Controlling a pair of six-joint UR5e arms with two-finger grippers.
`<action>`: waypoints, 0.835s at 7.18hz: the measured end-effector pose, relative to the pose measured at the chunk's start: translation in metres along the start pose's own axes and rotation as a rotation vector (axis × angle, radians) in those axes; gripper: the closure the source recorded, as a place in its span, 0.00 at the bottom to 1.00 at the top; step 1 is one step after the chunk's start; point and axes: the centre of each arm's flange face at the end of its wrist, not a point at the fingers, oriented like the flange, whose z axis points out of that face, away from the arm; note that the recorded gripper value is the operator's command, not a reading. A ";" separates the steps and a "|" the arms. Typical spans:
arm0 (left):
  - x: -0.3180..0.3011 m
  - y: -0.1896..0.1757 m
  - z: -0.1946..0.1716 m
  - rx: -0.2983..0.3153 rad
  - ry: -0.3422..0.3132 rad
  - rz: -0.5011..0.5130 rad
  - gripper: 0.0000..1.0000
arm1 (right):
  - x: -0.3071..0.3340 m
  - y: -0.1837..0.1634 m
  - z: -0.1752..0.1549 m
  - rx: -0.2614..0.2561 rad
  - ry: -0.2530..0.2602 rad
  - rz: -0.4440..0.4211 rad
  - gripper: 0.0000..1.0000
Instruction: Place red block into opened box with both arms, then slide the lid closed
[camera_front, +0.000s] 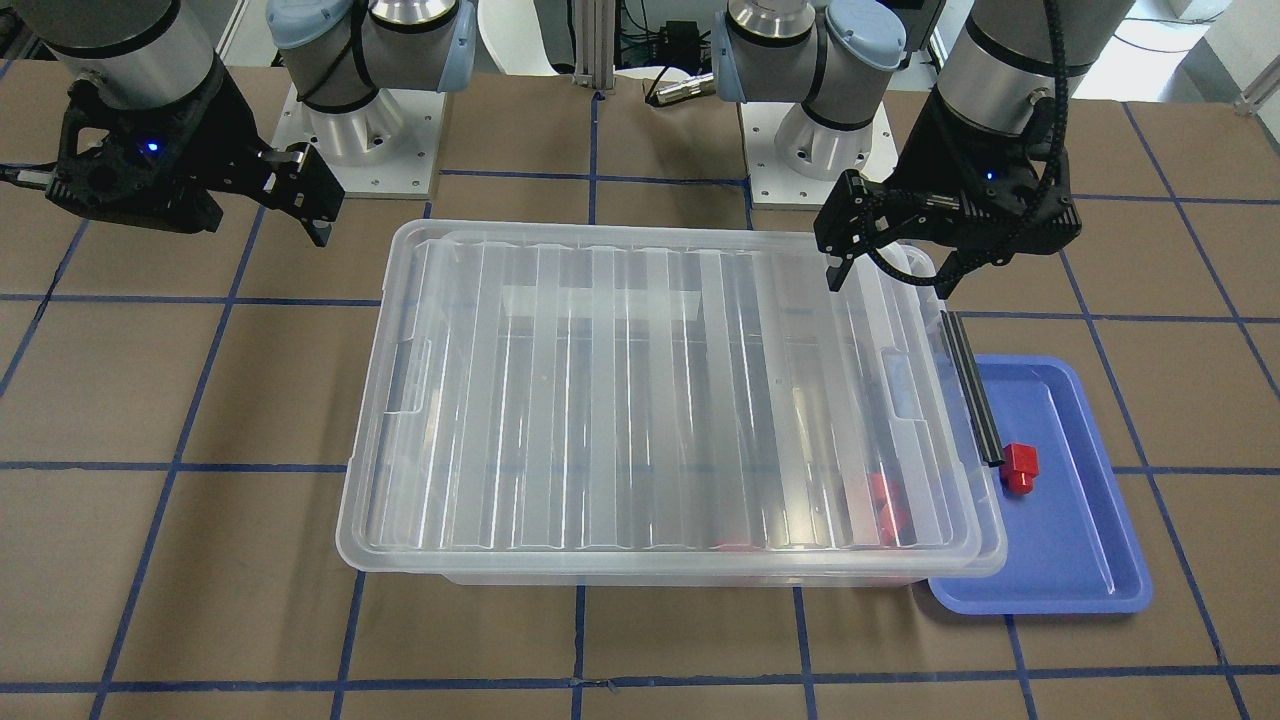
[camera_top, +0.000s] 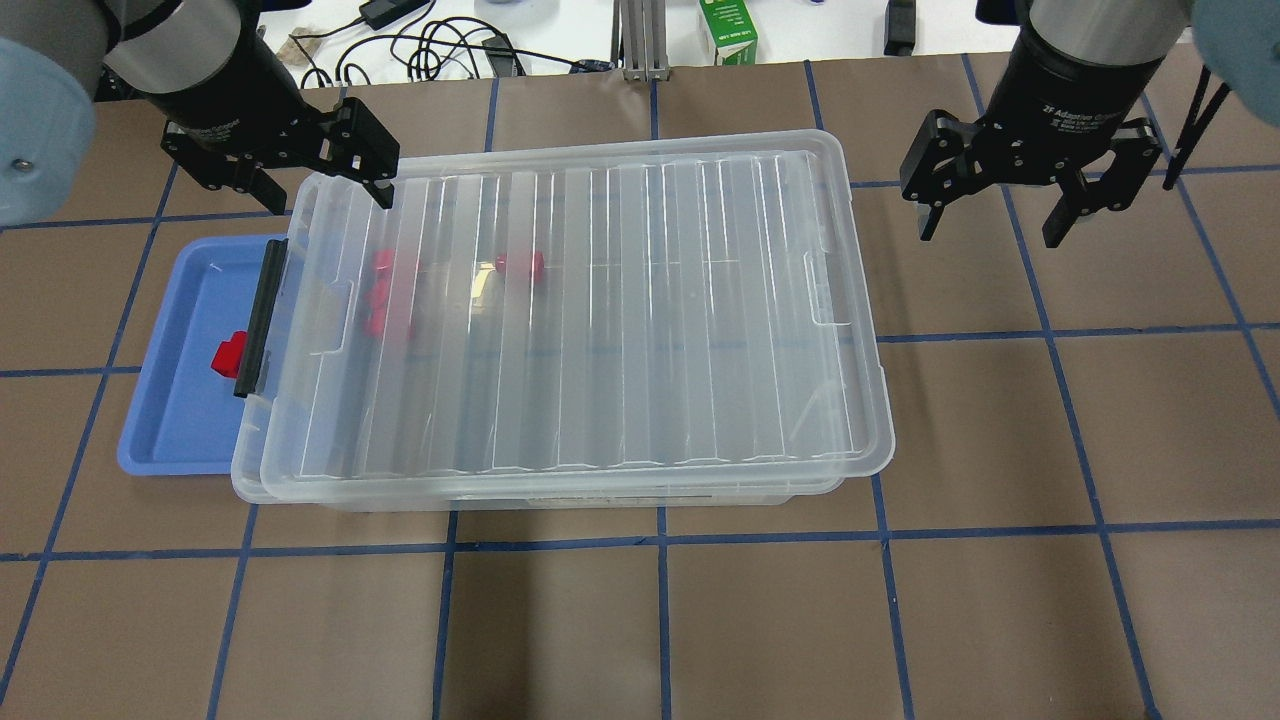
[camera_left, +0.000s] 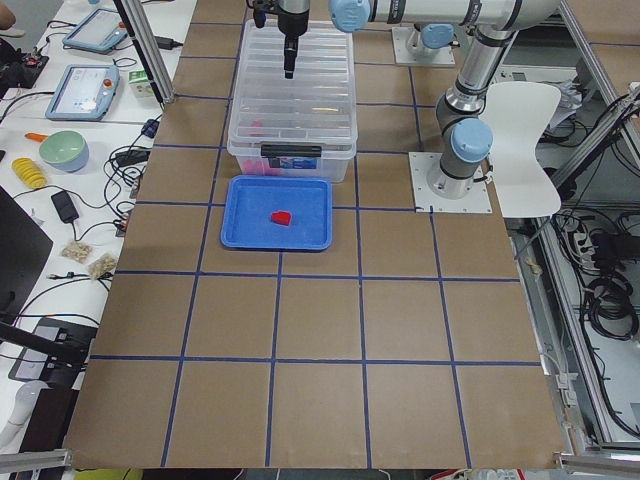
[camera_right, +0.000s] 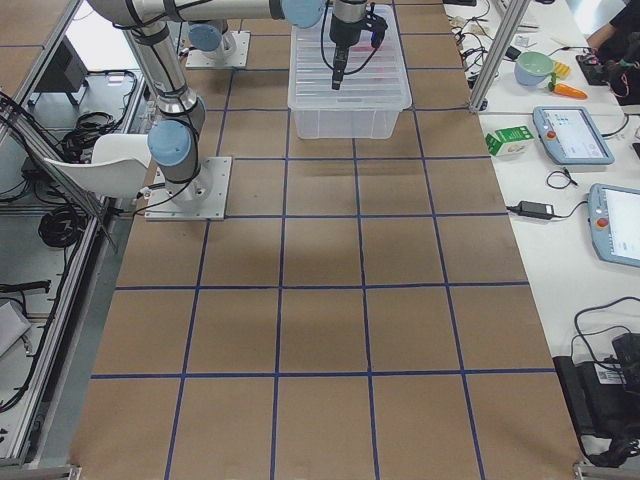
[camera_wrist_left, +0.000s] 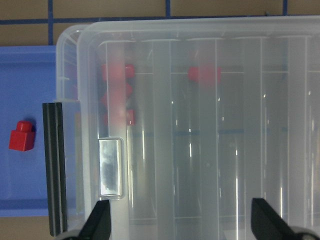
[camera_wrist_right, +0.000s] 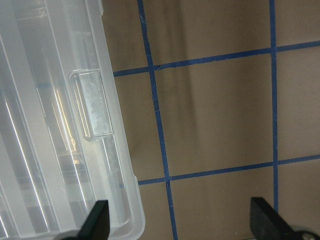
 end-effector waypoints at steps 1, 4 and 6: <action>-0.001 -0.003 0.005 -0.005 -0.003 0.001 0.00 | 0.000 0.000 0.000 0.000 0.000 0.000 0.00; -0.005 -0.005 0.029 -0.069 -0.017 -0.023 0.00 | 0.000 0.000 0.000 0.003 0.000 -0.001 0.00; -0.008 -0.004 0.026 -0.065 -0.016 -0.033 0.00 | -0.001 0.000 0.000 0.000 0.000 -0.001 0.00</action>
